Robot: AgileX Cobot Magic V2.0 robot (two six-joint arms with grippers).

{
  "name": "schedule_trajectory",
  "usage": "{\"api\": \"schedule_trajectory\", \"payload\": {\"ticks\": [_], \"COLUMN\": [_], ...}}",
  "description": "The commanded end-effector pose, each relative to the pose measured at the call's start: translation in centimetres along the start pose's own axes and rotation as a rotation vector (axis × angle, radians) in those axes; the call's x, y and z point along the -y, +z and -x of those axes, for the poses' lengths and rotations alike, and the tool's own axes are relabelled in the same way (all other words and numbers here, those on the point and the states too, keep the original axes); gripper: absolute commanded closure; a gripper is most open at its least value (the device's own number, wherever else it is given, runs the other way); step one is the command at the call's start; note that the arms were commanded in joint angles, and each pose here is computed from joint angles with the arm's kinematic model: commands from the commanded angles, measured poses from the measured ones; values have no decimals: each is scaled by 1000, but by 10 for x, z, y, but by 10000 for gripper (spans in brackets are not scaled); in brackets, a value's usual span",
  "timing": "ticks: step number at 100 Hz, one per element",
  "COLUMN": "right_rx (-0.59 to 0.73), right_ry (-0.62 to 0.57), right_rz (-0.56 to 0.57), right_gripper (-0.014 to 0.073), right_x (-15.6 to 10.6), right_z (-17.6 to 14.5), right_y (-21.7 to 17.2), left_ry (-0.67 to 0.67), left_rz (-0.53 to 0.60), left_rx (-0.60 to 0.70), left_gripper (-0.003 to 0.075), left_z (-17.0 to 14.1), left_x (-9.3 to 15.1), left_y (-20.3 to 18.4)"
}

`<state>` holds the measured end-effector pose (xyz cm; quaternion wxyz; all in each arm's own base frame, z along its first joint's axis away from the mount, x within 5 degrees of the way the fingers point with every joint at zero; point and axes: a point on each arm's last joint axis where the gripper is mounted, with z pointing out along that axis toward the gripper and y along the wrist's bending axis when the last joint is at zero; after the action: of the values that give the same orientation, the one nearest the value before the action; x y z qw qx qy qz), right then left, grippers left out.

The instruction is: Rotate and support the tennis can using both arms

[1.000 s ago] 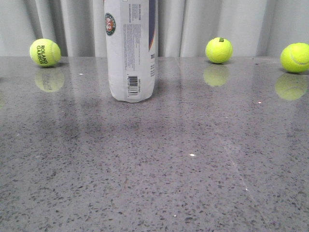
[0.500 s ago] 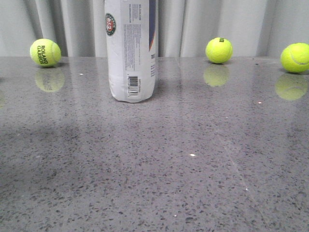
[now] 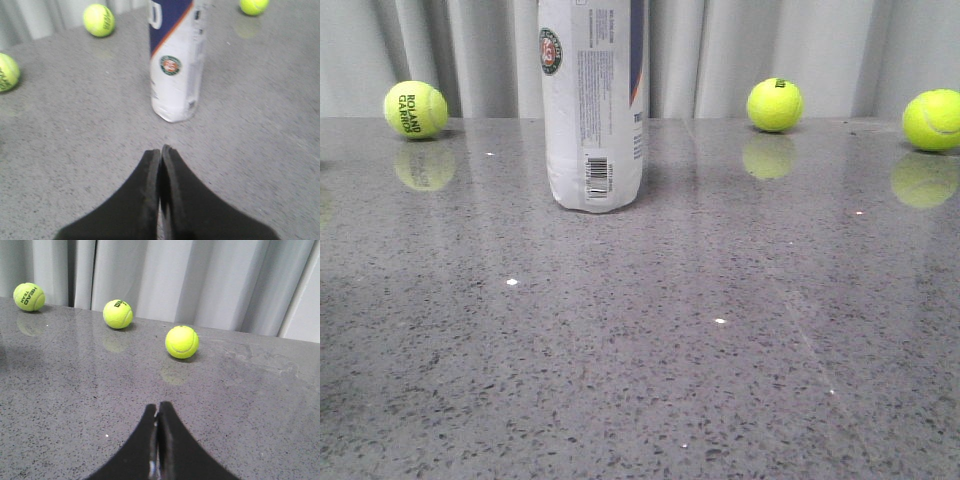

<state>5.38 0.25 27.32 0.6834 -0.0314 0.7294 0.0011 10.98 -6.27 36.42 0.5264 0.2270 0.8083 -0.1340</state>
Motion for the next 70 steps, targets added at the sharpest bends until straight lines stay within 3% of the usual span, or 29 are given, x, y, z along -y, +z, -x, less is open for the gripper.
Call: {"api": "schedule_trajectory", "payload": {"ticks": [1, 44, 70], "right_rx": [100, 100, 100], "right_ry": [-17, -17, -17], "right_rz": [-12, -12, -12], "right_gripper": [664, 664, 664], "right_x": [1, 1, 1], "right_z": [16, 16, 16], "right_y": [-1, -1, -1], "left_ry": [-28, -92, -104], "left_rz": [35, 302, 445], "left_rx": [174, 356, 419], "left_gripper": [740, 740, 740], "left_z": [5, -68, -114], "left_x": [-4, -28, -30], "left_y": [-3, -4, -11]}}
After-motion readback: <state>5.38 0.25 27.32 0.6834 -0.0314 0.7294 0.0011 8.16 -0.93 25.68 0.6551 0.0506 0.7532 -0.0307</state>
